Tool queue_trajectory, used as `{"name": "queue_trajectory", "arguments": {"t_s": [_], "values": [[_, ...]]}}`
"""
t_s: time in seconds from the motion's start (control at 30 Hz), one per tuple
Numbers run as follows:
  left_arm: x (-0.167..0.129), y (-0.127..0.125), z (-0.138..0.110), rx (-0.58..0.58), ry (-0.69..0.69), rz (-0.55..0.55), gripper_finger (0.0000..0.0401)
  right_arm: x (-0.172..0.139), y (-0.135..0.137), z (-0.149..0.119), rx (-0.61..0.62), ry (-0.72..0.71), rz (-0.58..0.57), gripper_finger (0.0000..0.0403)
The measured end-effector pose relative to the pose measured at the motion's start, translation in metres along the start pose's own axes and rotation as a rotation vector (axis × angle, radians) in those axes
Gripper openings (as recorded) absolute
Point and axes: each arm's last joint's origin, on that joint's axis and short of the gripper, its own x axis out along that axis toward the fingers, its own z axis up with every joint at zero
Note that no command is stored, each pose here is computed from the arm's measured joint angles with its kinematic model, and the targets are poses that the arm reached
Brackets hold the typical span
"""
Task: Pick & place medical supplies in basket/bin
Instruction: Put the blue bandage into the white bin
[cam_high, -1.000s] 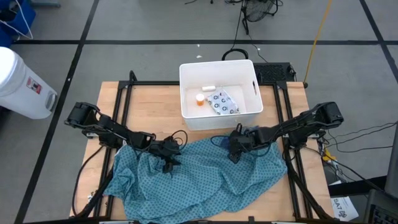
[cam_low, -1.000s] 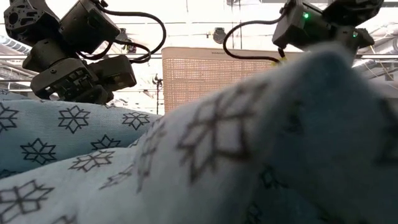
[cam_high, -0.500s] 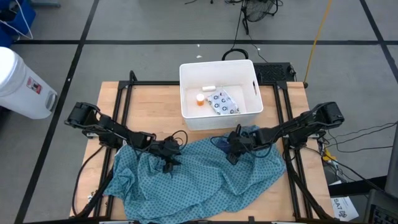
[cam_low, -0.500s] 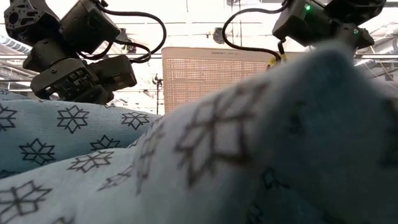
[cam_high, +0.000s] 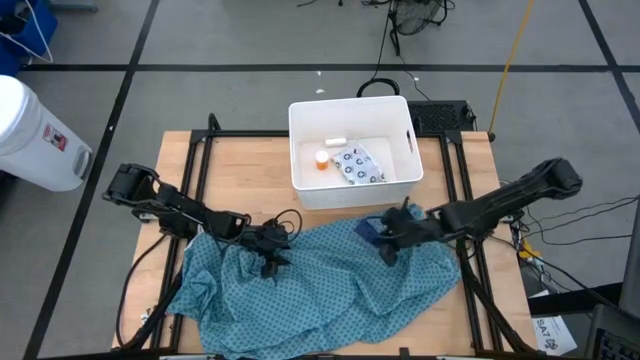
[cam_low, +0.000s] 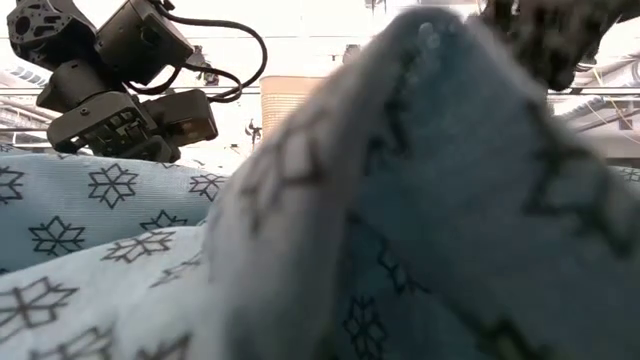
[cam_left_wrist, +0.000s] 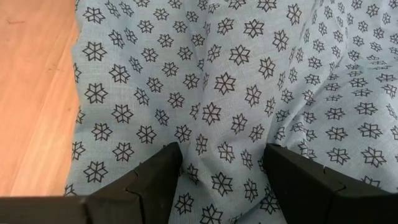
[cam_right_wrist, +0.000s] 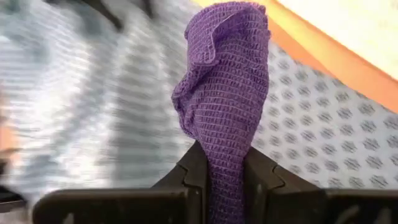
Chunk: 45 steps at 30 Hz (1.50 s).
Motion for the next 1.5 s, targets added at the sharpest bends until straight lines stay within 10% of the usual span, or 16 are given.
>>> {"name": "queue_trajectory", "arguments": {"t_s": [0.33,0.53,1.2,1.5], "values": [[0.000,0.000,0.000,0.026,-0.009,-0.001,0.0243,-0.061,0.037,0.016,-0.139,-0.395,0.384,0.0043],[0.001,0.000,0.001,0.025,-0.021,0.004,0.0243,-0.084,0.043,0.038,-0.255,-0.687,0.430,0.0043],[0.001,-0.001,0.002,0.026,-0.033,0.001,0.0243,-0.135,-0.020,0.164,-0.111,-0.758,-0.166,0.0043],[0.001,-0.001,0.002,0.032,-0.035,0.000,0.0243,-0.103,-0.071,0.216,0.026,-0.567,-0.163,0.0043]]}}
